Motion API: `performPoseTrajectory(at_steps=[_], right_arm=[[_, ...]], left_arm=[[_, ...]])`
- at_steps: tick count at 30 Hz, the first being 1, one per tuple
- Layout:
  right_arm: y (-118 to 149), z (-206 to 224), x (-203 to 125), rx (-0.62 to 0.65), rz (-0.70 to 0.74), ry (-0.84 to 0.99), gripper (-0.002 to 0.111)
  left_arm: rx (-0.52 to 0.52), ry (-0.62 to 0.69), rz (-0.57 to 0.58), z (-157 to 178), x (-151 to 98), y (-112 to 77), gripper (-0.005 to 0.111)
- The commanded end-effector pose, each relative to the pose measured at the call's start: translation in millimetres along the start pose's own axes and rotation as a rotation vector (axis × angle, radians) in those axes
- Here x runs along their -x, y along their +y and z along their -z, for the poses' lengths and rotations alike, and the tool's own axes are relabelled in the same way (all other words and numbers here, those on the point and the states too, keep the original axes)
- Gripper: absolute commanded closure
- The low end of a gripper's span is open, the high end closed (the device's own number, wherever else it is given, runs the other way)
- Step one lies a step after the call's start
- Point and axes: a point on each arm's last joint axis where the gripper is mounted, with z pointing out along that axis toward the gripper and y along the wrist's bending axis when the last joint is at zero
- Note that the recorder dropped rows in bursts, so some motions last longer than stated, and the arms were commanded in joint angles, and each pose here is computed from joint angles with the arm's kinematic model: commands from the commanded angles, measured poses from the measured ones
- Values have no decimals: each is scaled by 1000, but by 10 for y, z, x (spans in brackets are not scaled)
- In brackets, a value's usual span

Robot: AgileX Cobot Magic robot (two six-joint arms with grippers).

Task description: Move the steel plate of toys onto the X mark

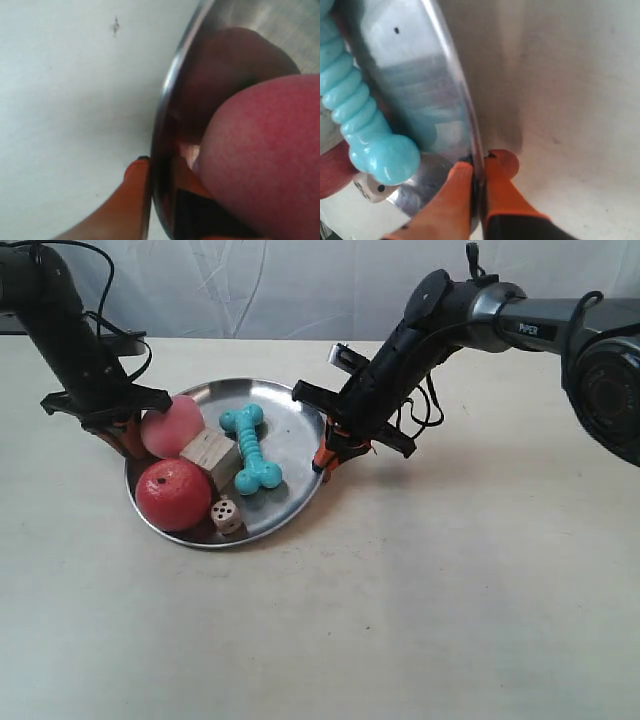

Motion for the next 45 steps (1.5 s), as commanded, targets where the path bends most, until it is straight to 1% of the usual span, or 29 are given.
performPoseTrajectory(at_steps=[1, 2, 3, 4, 5, 6, 7, 8, 10, 13, 17, 18, 20, 22, 23, 25, 27, 28, 30, 32, 34, 36, 39, 42, 45], right_arm=[[66, -27, 13, -21, -4, 5, 109], [52, -26, 11, -38, 2, 6, 108], [30, -19, 16, -52, 6, 4, 105], [9, -6, 24, -57, 4, 2, 94], [-7, 2, 29, -63, 4, 0, 86], [-24, 7, 32, -76, 8, -2, 71], [-28, 8, 32, -80, 8, -2, 65], [-32, 8, 32, -85, 9, -2, 62], [-26, 22, 35, -84, 11, -6, 62], [-28, 106, 50, -82, 12, -24, 62], [11, 459, 34, -131, 51, -98, 62], [43, 585, 14, -155, 73, -125, 62], [112, 837, -36, -213, 141, -184, 62], [202, 1117, -123, -276, 214, -239, 64], [265, 1276, -183, -312, 252, -275, 68], [404, 1603, -345, -365, 299, -352, 82], [573, 1869, -586, -363, 349, -406, 105], [623, 1952, -691, -354, 360, -428, 108], [746, 2159, -950, -342, 396, -513, 108], [816, 2305, -1211, -325, 425, -585, 108], [846, 2411, -1492, -316, 466, -664, 108], [835, 2443, -1815, -308, 508, -741, 108], [742, 2362, -2287, -287, 564, -823, 108], [567, 2200, -2626, -264, 592, -891, 108], [358, 2010, -2867, -245, 607, -951, 108]], left_arm=[[-61, -4, 21, 51, 26, -200, 106], [-61, -4, 21, 51, 26, -200, 105], [-61, -3, 25, 51, 26, -200, 101], [-61, -5, 44, 63, 24, -193, 93], [-61, -6, 61, 65, 24, -184, 86], [-47, -2, 88, 64, 20, -171, 75], [-24, 3, 93, 64, 15, -150, 70], [7, 9, 106, 63, 8, -122, 65], [40, 13, 100, 75, 0, -86, 62], [102, 10, 84, 142, -17, -29, 62], [182, -37, 71, 425, -66, 67, 62], [193, -59, 73, 534, -86, 84, 65], [203, -112, 81, 774, -136, 94, 77], [213, -174, 86, 1046, -207, 86, 96], [219, -207, 85, 1190, -251, 70, 106], [226, -271, 64, 1463, -344, -9, 106], [217, -345, 34, 1763, -495, -139, 106], [203, -382, 8, 1871, -562, -206, 106], [131, -514, -63, 2132, -742, -415, 106], [52, -622, -166, 2327, -983, -654, 106], [-10, -715, -248, 2450, -1232, -839, 106], [-47, -810, -306, 2518, -1518, -993, 106], [-60, -928, -348, 2510, -1890, -1101, 106], [0, -1010, -369, 2411, -2180, -1105, 106], [49, -1045, -341, 2273, -2331, -1055, 106]])
